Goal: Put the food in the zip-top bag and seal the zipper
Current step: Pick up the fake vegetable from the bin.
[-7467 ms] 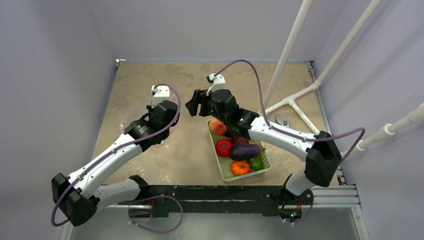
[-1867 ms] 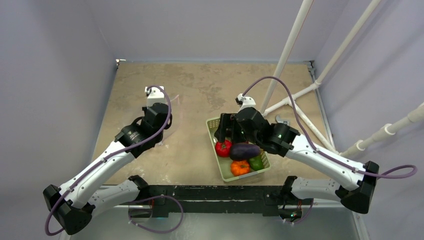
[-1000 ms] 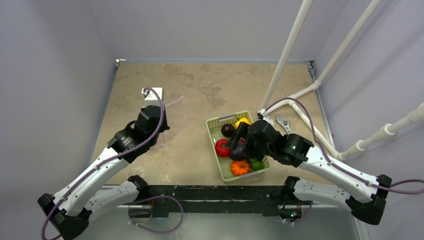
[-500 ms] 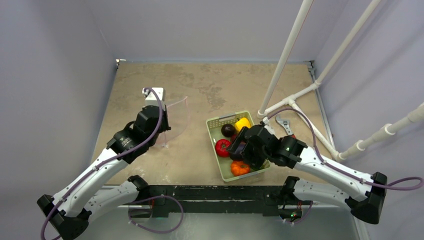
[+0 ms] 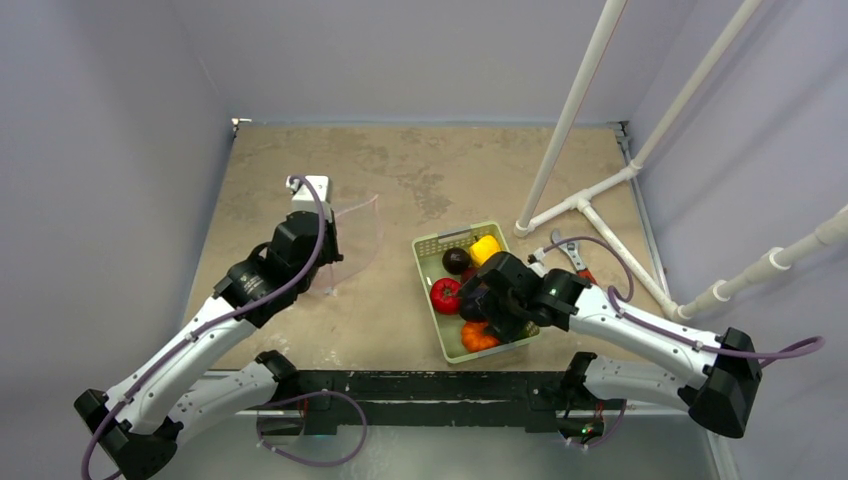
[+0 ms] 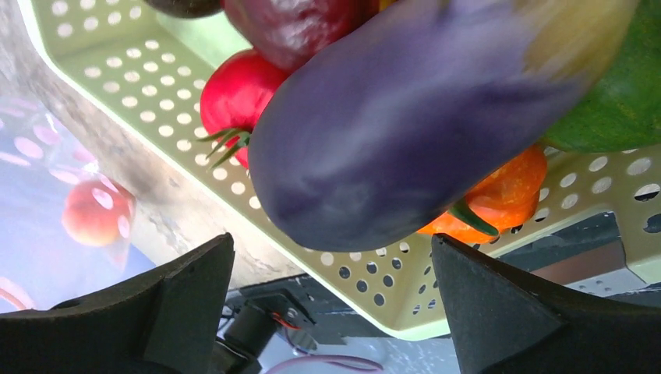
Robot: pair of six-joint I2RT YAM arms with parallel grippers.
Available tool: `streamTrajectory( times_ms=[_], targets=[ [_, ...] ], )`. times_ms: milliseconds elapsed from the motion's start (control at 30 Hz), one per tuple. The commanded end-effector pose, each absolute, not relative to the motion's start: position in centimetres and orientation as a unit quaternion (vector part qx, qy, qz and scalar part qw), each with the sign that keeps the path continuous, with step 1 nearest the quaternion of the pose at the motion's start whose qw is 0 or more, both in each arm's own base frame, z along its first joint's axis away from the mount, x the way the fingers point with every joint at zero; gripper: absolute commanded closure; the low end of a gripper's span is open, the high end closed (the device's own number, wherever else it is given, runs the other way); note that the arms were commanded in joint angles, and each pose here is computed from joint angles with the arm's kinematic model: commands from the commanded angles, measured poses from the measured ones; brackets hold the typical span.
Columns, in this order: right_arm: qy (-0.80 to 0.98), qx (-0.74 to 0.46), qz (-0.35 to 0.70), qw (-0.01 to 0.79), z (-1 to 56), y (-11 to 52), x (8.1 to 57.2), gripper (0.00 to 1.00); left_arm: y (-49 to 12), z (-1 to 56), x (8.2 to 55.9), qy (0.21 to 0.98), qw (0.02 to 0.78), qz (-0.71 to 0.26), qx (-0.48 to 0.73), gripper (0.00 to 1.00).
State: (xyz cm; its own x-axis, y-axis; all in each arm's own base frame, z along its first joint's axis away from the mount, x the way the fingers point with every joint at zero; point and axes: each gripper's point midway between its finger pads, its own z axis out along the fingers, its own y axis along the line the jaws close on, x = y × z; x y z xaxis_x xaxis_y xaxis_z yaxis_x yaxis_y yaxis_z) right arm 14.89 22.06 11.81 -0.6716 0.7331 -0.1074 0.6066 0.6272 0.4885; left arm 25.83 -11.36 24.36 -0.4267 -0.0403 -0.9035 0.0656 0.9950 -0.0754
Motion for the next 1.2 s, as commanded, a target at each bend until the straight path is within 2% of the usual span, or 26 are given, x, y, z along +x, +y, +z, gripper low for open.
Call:
streamTrajectory(
  times_ms=[0, 300, 667, 1000, 1067, 1167],
  targets=[
    [0.848, 0.457, 0.212, 0.166, 11.9, 21.0, 16.4, 0.01, -12.3, 24.6, 26.3, 0.836, 0.545, -0.064, 0.020, 1.00],
    [0.810, 0.493, 0.240, 0.208, 13.9, 19.6, 18.3, 0.01, -12.4, 24.5, 26.4, 0.837, 0.543, -0.064, 0.023, 1.00],
    [0.805, 0.509, 0.212, 0.218, 12.2, 17.4, 19.5, 0.01, -12.3, 24.6, 26.3, 0.835, 0.546, -0.063, 0.021, 1.00],
    [0.827, 0.477, 0.179, 0.238, 10.4, 17.3, 22.1, 0.02, -12.3, 24.5, 26.3, 0.837, 0.544, -0.061, 0.022, 1.00],
    [0.828, 0.474, 0.179, 0.241, 10.4, 17.3, 22.3, 0.09, -12.3, 24.5, 26.4, 0.836, 0.545, -0.060, 0.022, 1.00],
    [0.827, 0.467, 0.191, 0.248, 11.0, 17.5, 22.5, 0.31, -12.3, 24.5, 26.4, 0.836, 0.545, -0.061, 0.022, 1.00]
  ],
)
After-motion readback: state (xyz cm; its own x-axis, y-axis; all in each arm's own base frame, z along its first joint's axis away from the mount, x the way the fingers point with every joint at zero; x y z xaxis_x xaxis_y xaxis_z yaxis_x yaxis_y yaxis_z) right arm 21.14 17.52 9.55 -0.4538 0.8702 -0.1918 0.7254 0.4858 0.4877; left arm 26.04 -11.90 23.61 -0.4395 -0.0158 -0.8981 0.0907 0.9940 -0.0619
